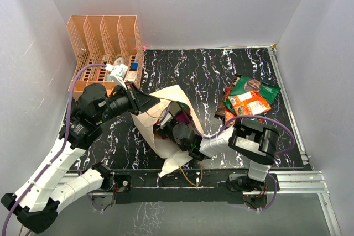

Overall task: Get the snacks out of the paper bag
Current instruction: Take out the snack from the paper bag.

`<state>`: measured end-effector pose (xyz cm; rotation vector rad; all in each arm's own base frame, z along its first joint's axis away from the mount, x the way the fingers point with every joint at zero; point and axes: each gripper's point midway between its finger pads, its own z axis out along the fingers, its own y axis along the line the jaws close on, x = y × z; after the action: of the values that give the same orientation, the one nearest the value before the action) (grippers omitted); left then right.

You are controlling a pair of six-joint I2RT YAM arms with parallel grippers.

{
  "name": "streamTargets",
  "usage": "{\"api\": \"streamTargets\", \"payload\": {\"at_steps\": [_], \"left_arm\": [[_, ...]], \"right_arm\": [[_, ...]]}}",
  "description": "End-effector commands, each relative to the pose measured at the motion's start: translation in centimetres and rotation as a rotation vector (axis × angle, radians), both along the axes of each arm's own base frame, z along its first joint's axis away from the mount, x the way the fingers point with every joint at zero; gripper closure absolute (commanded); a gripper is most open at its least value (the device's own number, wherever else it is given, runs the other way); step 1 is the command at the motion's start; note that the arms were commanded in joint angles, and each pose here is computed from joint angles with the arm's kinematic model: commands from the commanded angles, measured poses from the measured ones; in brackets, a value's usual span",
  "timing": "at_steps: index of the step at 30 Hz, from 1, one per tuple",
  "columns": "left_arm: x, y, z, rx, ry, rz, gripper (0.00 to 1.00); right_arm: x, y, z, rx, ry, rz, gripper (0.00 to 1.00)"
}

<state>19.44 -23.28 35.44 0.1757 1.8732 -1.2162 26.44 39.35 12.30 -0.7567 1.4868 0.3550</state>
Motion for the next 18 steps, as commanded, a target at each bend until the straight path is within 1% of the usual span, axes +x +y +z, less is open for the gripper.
{"api": "streamTargets", "payload": {"at_steps": [1,5,6,7,8,9,11,12,14,18], "left_arm": [[-0.2,0.3,0.8,-0.019,-0.023,0.009,1.00],[-0.4,0.4,0.9,-0.013,-0.024,0.010,1.00],[-0.4,0.4,0.8,-0.012,-0.025,0.010,1.00],[-0.3,0.5,0.7,-0.010,-0.025,0.013,1.00],[-0.2,0.5,0.7,-0.006,-0.023,0.019,1.00],[-0.2,0.6,0.7,-0.003,-0.021,0.021,1.00],[-0.2,0.6,0.8,0.000,-0.021,0.020,1.00],[-0.2,0.6,0.7,0.000,-0.023,0.021,1.00],[0.0,0.8,0.4,0.001,-0.019,0.037,1.00],[0.0,0.9,0.3,0.001,-0.010,0.049,1.00]], "right_arm": [[1.7,1.5,3.0,0.064,-0.046,-0.044,0.53],[2.0,1.8,3.3,0.061,-0.028,-0.058,0.55],[1.9,1.8,3.3,0.063,-0.028,-0.055,0.60],[1.9,1.9,3.3,0.065,-0.027,-0.051,0.71],[1.8,1.8,3.4,0.069,-0.020,-0.053,0.77],[1.6,1.8,3.5,0.074,-0.007,-0.044,0.81],[1.0,1.9,3.9,0.092,0.006,-0.014,0.83],[0.6,1.8,5.3,0.127,0.000,0.006,0.84],[-0.1,1.8,6.2,0.145,0.002,0.047,0.84],[-1.5,0.9,6.1,0.158,0.045,0.087,0.84]]}}
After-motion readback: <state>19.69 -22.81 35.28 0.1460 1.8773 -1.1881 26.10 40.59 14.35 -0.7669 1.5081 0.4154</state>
